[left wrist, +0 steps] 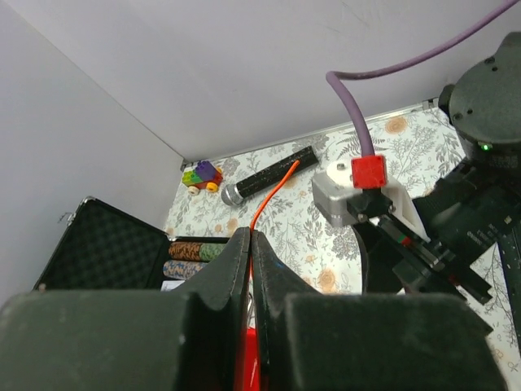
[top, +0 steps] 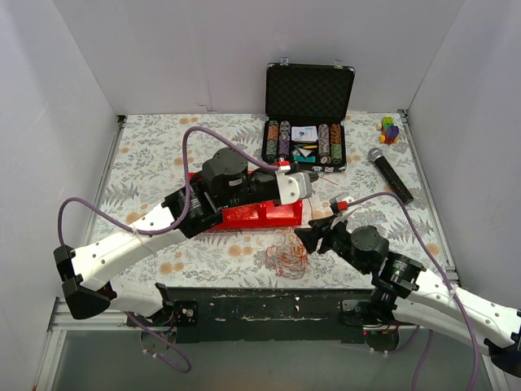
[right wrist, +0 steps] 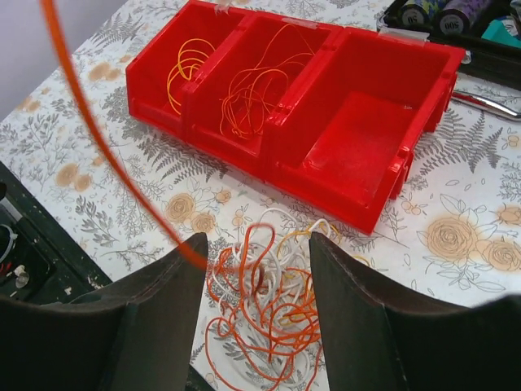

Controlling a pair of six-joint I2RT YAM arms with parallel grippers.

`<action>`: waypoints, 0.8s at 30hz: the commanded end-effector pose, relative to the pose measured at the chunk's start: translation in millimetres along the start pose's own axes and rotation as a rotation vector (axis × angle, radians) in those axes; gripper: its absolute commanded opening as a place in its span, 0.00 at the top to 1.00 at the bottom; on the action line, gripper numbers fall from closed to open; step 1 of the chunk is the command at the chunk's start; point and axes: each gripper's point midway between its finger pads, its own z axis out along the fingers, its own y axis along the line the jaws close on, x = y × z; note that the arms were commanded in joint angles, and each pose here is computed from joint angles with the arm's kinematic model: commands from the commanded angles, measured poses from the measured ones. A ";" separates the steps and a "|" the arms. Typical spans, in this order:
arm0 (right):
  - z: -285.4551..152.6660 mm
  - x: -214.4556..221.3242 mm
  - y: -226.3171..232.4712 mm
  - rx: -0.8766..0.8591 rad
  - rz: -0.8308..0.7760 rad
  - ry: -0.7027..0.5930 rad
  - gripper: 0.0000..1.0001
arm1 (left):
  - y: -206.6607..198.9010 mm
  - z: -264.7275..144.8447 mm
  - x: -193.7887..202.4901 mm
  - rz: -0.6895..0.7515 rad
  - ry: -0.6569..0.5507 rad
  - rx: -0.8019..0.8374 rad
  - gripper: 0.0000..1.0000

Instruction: Untangle the cables

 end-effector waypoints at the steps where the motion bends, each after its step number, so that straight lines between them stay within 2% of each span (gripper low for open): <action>1: 10.8 -34.0 17.2 -0.055 -0.044 -0.097 0.38 | 18.9 -3.4 -36.1 0.032 -0.067 -0.033 1.00; 9: 30.4 -15.6 17.7 -0.054 -0.047 -0.070 0.38 | 76.1 -14.5 -121.5 0.149 -0.216 -0.169 1.00; 12: 35.9 -6.8 16.7 -0.055 -0.044 -0.061 0.38 | 89.3 -24.2 -153.6 0.153 -0.284 -0.197 1.00; 17: 44.9 17.2 12.7 -0.037 -0.040 0.012 0.39 | 111.5 -45.5 -196.9 0.191 -0.372 -0.273 1.00; 19: 44.6 30.6 9.2 -0.032 -0.032 0.044 0.40 | 129.5 -60.8 -216.4 0.209 -0.421 -0.367 1.00; 24: 37.4 68.6 -2.4 -0.018 0.006 0.115 0.43 | 173.5 -111.4 -261.5 0.379 -0.546 -0.669 0.97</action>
